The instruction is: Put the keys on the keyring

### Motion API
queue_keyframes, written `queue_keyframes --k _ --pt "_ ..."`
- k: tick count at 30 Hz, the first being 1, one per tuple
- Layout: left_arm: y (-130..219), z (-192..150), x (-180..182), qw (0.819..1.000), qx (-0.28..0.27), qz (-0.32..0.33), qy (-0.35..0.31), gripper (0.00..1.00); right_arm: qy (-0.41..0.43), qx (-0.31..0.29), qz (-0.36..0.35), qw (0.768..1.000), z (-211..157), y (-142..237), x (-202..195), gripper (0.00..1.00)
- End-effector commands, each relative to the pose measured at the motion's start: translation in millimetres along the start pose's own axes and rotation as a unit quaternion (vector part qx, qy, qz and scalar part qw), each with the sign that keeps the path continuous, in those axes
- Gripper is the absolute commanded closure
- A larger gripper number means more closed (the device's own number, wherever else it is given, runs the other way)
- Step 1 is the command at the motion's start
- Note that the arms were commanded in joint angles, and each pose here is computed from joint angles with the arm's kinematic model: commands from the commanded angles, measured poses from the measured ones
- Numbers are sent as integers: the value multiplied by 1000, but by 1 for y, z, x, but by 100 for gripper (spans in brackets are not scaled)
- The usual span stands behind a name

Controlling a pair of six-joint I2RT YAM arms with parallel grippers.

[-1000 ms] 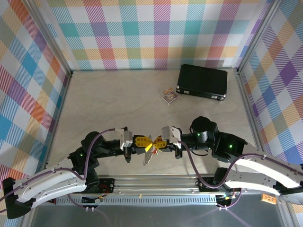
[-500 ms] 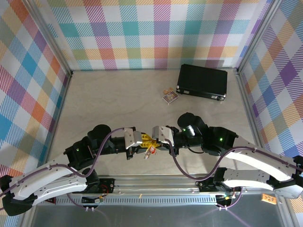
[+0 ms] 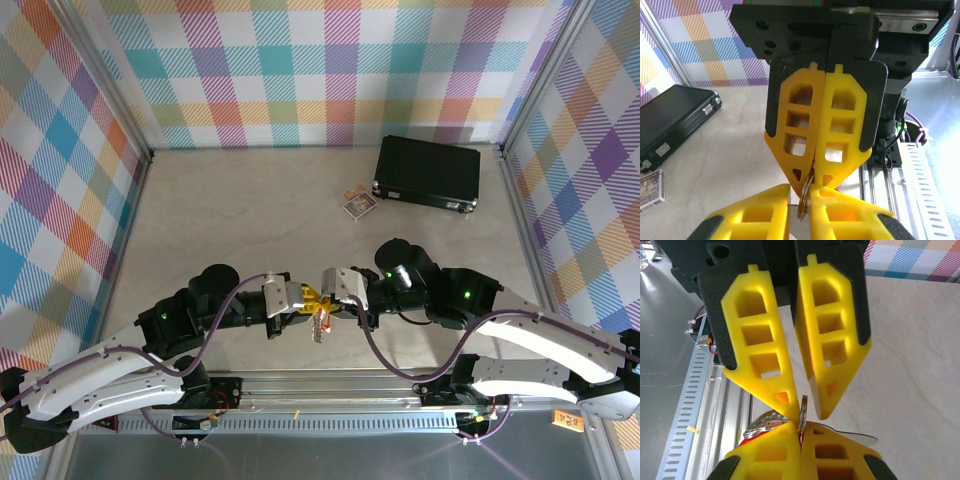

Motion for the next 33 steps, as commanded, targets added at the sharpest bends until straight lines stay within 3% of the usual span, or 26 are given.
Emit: queue_keyframes --k 1,5,9,12,15,24,33 --pt "1 0 5 1000 7 19 -2 87 26 -49 19 998 21 11 8 100" --pt "3 3 4 1000 -9 19 1 100 26 -50 20 998 21 10 8 100" --pt "9 12 5 999 -46 28 9 100 22 -51 18 998 20 9 7 100" --pt "16 24 3 995 -97 26 20 100 19 -62 14 998 20 10 7 80" --pt "19 32 0 990 -134 13 30 100 19 -84 13 996 22 12 8 74" --pt "23 39 -10 977 -206 -21 47 100 24 -97 13 995 23 14 9 77" --pt "29 43 -14 967 -248 -33 55 100 25 -109 10 994 24 17 9 91"
Point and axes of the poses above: each hand's point on the last joint's axis, 136 mm out from that joint toward the fingers, its own y axis back along the fingers, its own x axis along the line the jaws close on, z = x × y, the point moved 5 cm from there along y, back along the fingers, and after that the axes turned 7 degrees about -y, right-handed, at the moved point
